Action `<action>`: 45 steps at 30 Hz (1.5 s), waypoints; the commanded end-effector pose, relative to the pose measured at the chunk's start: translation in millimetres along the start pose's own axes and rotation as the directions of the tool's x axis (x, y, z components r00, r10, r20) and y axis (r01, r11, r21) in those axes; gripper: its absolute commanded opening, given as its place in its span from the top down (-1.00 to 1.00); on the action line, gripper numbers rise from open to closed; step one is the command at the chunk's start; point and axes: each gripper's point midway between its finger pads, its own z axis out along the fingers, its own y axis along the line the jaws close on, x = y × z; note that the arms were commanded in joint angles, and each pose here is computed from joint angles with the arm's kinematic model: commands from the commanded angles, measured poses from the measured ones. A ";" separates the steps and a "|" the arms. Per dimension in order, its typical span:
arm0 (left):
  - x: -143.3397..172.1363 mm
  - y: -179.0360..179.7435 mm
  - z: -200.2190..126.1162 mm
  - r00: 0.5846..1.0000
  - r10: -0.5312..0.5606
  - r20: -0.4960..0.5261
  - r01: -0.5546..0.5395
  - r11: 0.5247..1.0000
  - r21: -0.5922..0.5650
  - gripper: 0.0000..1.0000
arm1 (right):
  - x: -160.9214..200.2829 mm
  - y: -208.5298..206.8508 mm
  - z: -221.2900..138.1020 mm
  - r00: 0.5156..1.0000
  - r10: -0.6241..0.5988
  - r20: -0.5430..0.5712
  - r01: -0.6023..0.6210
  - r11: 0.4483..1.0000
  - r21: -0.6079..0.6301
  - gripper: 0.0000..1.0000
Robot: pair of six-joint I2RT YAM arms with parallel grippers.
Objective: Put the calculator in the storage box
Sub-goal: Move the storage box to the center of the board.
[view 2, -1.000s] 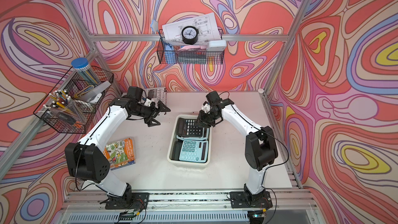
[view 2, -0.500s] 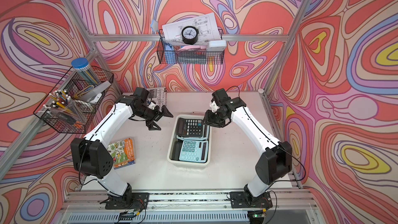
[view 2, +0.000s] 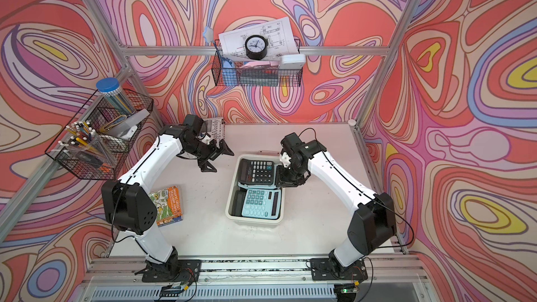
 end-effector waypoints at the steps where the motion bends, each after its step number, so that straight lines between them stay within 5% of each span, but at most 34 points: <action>1: -5.0 -0.5 -8.2 1.000 0.019 0.016 -0.018 1.000 -0.020 -0.97 | 4.1 -15.2 3.0 0.999 0.026 -0.029 -0.023 0.996 0.088 0.51; 18: -21.8 5.8 -4.2 1.000 -0.016 0.016 0.016 1.000 0.005 -0.96 | -3.7 -12.2 14.4 0.995 0.052 -0.081 -0.044 0.994 0.095 0.36; 30: -29.5 9.9 -8.2 0.999 -0.035 0.025 0.035 0.999 0.021 -0.96 | 5.4 -31.8 15.0 0.987 0.102 -0.125 -0.074 0.975 0.208 1.00; 36: -29.5 10.7 -10.4 0.999 -0.034 0.031 0.033 0.999 0.019 -0.96 | 13.0 -58.4 5.7 0.982 0.150 -0.111 -0.108 0.942 0.319 1.00; 45: -27.7 14.3 -8.5 0.998 -0.045 0.041 0.044 0.999 0.028 -0.96 | 30.4 -111.2 -16.4 0.954 0.297 -0.039 -0.273 0.916 0.294 1.00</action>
